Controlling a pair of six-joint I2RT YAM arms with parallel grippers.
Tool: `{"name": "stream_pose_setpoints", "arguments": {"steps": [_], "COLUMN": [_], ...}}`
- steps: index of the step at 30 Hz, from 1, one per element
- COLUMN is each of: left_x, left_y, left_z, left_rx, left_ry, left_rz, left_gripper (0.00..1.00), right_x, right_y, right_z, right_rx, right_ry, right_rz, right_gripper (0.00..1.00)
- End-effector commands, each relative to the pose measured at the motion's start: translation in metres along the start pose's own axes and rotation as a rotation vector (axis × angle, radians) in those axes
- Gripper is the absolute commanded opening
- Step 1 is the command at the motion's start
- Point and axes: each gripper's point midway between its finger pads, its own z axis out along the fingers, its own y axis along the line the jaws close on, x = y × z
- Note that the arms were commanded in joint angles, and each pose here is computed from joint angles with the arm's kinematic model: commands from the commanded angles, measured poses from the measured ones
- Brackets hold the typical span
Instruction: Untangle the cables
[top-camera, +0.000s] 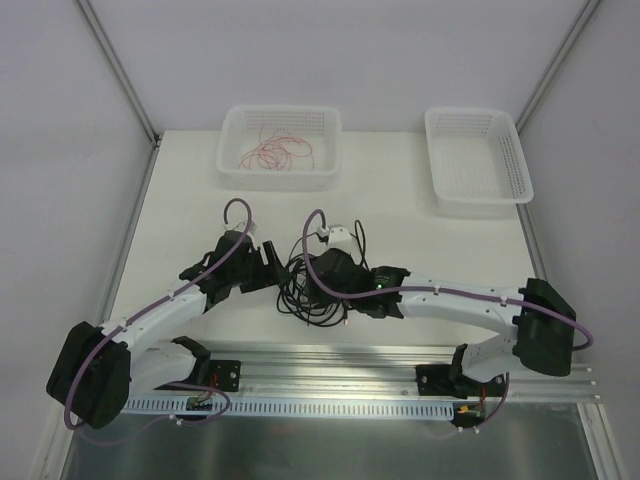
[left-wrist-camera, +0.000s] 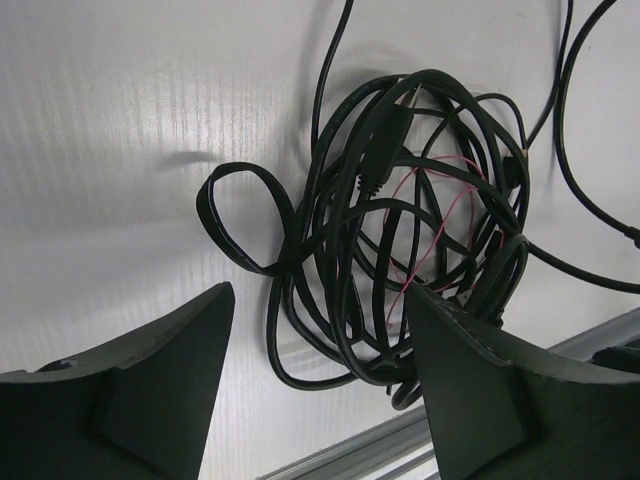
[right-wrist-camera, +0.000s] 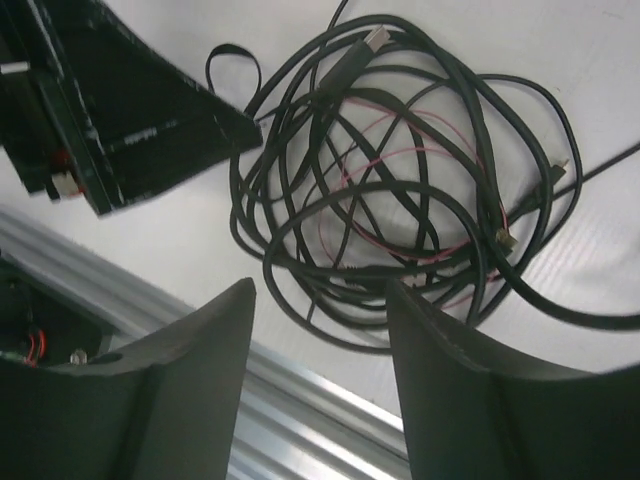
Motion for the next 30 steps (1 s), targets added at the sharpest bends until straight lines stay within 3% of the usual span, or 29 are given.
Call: {"name": "stream_pose_setpoints", "arguments": {"steps": [1, 9, 17, 19, 21, 23, 26, 30], "left_x": [-0.003, 0.008, 0.023, 0.026, 0.027, 0.026, 0.019, 0.001], "left_y": [-0.014, -0.008, -0.004, -0.005, -0.002, 0.000, 0.002, 0.009], "left_z": [0.008, 0.018, 0.032, 0.035, 0.036, 0.036, 0.031, 0.013], "left_rx": [0.061, 0.043, 0.019, 0.012, -0.003, -0.010, -0.016, -0.068], "left_ry": [-0.005, 0.016, 0.048, 0.057, 0.053, 0.044, 0.002, -0.074], "left_rz": [-0.039, -0.046, -0.059, -0.054, -0.053, -0.052, -0.041, 0.005], "left_gripper": [0.70, 0.58, 0.43, 0.37, 0.24, 0.16, 0.02, 0.00], "right_x": [-0.020, 0.002, 0.015, 0.016, 0.014, 0.010, -0.002, -0.034], "right_y": [0.015, 0.019, 0.016, 0.012, 0.009, 0.001, -0.015, -0.039], "right_z": [0.022, 0.070, 0.083, 0.078, 0.073, 0.060, 0.032, -0.023], "right_rx": [0.033, 0.110, 0.112, 0.114, 0.110, 0.119, 0.138, 0.168], "right_ry": [-0.077, -0.026, -0.013, -0.013, -0.022, -0.034, -0.071, -0.165], "right_rz": [0.122, 0.182, 0.152, 0.142, 0.125, 0.093, 0.050, -0.012], "right_gripper": [0.57, 0.48, 0.34, 0.20, 0.07, 0.01, 0.01, 0.01]}}
